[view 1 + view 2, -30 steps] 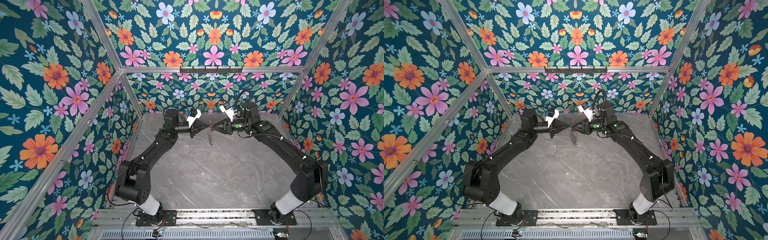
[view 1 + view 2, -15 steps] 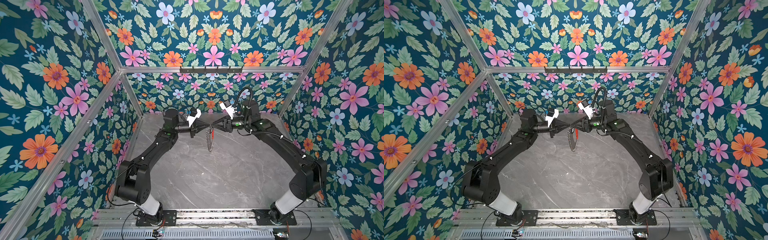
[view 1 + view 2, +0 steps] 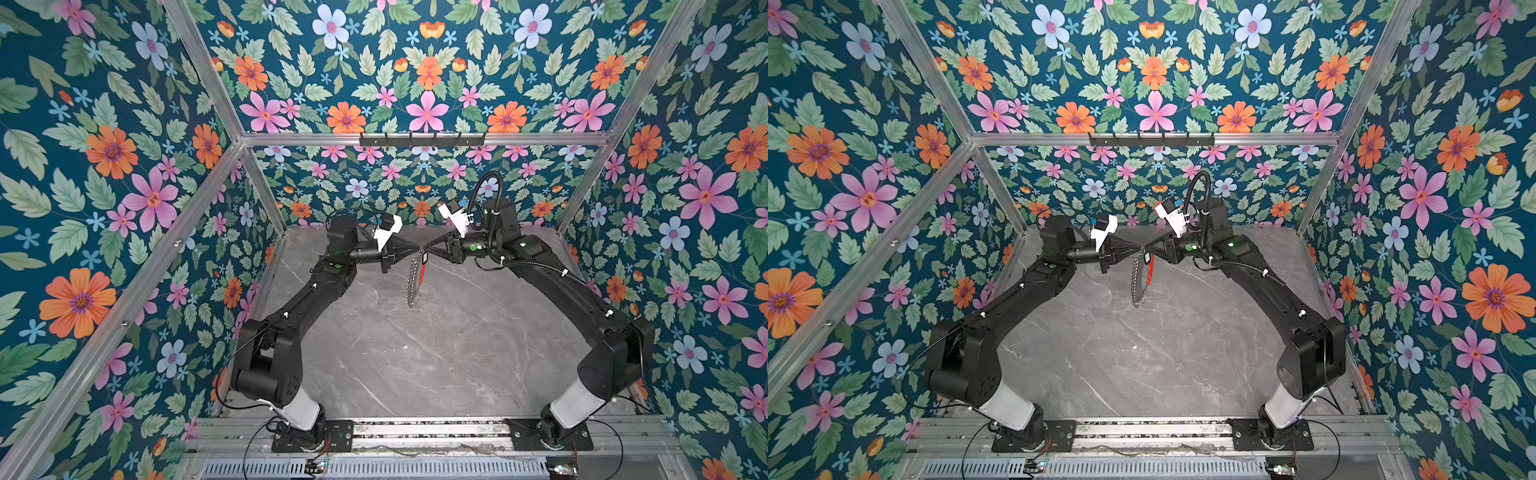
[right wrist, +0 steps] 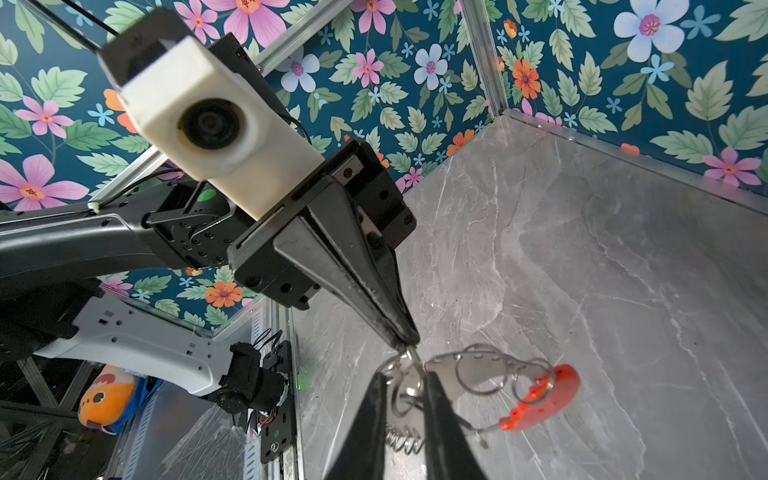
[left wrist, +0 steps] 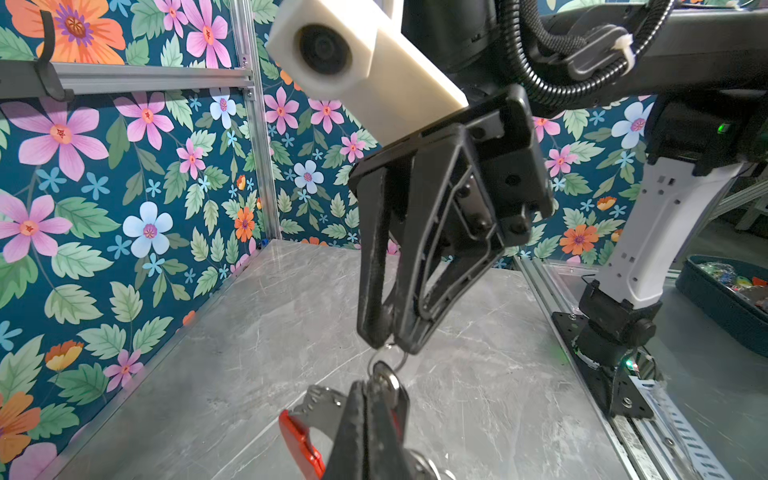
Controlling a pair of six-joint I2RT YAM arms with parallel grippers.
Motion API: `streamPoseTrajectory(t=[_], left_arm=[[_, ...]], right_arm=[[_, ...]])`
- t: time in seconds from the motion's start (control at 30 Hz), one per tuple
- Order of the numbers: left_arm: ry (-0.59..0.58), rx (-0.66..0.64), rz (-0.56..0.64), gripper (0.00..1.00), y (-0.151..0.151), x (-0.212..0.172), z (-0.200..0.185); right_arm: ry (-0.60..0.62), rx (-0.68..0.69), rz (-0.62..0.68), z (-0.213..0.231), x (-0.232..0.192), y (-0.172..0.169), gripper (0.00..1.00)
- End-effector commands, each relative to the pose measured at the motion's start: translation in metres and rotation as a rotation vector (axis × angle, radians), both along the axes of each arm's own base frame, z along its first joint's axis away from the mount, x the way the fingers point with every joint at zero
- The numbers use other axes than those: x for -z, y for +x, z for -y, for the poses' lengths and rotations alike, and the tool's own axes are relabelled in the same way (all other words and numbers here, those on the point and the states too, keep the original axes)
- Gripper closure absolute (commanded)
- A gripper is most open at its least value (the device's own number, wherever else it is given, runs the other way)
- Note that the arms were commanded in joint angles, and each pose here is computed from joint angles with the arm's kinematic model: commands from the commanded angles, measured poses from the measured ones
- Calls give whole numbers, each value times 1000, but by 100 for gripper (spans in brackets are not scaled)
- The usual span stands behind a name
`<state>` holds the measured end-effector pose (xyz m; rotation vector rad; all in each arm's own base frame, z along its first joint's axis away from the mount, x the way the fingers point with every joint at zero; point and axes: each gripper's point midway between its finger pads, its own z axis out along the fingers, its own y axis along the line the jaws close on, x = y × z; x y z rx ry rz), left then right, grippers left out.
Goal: Put the keys on the keyring
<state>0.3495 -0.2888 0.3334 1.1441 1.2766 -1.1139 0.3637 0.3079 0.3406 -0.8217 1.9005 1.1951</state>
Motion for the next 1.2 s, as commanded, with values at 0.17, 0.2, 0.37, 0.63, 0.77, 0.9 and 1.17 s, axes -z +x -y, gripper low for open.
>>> streamPoseTrajectory(t=[0.17,0.2,0.37,0.63,0.77,0.9,1.17], left_arm=[[-28,9,40,100,-1,-13,0],[-30,9,42,100,-1,-14,0],[-44,-3,59,100,-1,-18,-1],[-117,-15,68,100,-4,-30,-2],[-172,-31,74,100,-4,-39,-5],[-271,-47,90,100,-9,-51,-10],[-391,-70,101,100,-18,-55,-12]], right_arm=[[-4,1,1,-1,0,0,94],[-7,4,1,0,1,1,95],[-42,39,-33,0,20,12,100],[-61,70,-93,1,30,19,100],[-48,50,-107,-2,30,16,100],[-8,14,-126,-7,25,13,100],[81,-36,-154,-17,11,13,89]])
